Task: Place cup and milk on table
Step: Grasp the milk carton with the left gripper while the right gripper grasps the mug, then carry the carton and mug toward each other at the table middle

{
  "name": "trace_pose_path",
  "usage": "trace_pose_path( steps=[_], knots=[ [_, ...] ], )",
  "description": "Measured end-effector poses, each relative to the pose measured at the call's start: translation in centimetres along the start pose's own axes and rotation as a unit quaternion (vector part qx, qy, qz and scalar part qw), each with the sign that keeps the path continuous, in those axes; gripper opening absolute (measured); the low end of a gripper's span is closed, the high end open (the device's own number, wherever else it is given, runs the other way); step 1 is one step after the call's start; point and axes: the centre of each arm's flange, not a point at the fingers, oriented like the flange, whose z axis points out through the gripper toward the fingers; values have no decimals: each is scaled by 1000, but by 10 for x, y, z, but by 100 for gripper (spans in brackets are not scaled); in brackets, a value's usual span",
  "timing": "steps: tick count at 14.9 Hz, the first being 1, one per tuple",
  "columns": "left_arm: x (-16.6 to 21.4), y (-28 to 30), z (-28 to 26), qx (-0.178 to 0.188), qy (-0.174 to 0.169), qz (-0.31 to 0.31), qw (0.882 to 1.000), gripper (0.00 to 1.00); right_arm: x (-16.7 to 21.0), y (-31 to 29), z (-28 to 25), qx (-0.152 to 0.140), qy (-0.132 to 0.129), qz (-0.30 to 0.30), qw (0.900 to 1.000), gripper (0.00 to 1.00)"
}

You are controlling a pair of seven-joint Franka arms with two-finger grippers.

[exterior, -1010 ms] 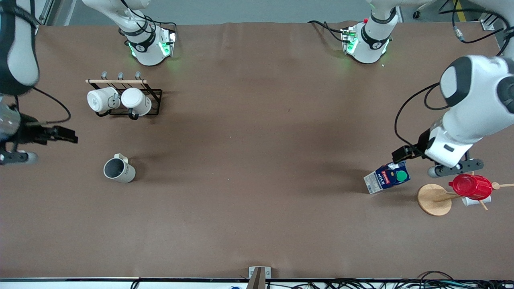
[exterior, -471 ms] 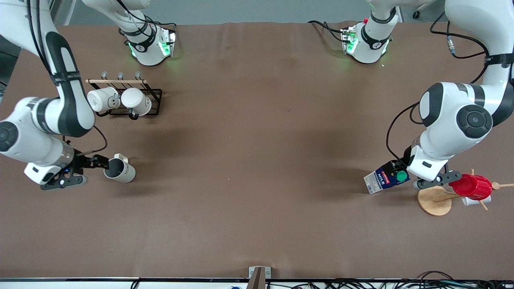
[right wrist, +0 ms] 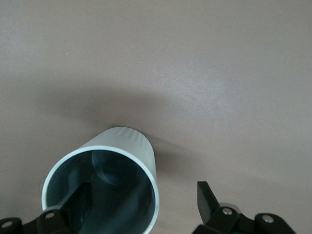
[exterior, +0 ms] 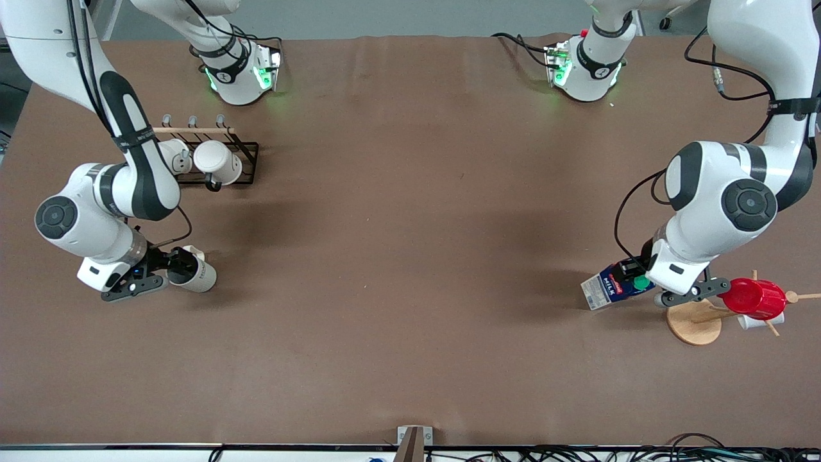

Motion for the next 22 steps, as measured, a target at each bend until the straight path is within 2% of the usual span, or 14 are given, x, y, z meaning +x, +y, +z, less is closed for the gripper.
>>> trace_pose_path(
  steps=[1,2,3,5,9,12,15,18,22],
  knots=[
    [0,0,1,0,0,0,1000,57,0,0,1,0,-1,-2,1000,91],
    [1,0,0,0,0,0,1000,51,-1,-1,3,0,-1,-3,1000,79],
    [1,1,0,-1,1,0,1000,51,-1,-1,6,0,0,-3,1000,69],
    [2,3,-2,-2,3,1,1000,37,-1,-1,10,-1,0,-3,1000,45],
    [0,27,-18,-14,16,19,1000,35,0,-1,11,-1,2,2,1000,4],
    [-16,69,-35,-29,20,54,998,35,2,-1,9,0,1,10,1000,4],
    [-35,111,-55,-33,17,89,995,35,15,-22,-11,16,-38,69,997,4],
    [-58,153,-67,-35,18,95,995,35,47,-105,-51,29,-55,126,990,4],
    [-97,211,-79,-44,22,91,995,35,69,-242,-75,58,-39,163,984,4]
  ],
)
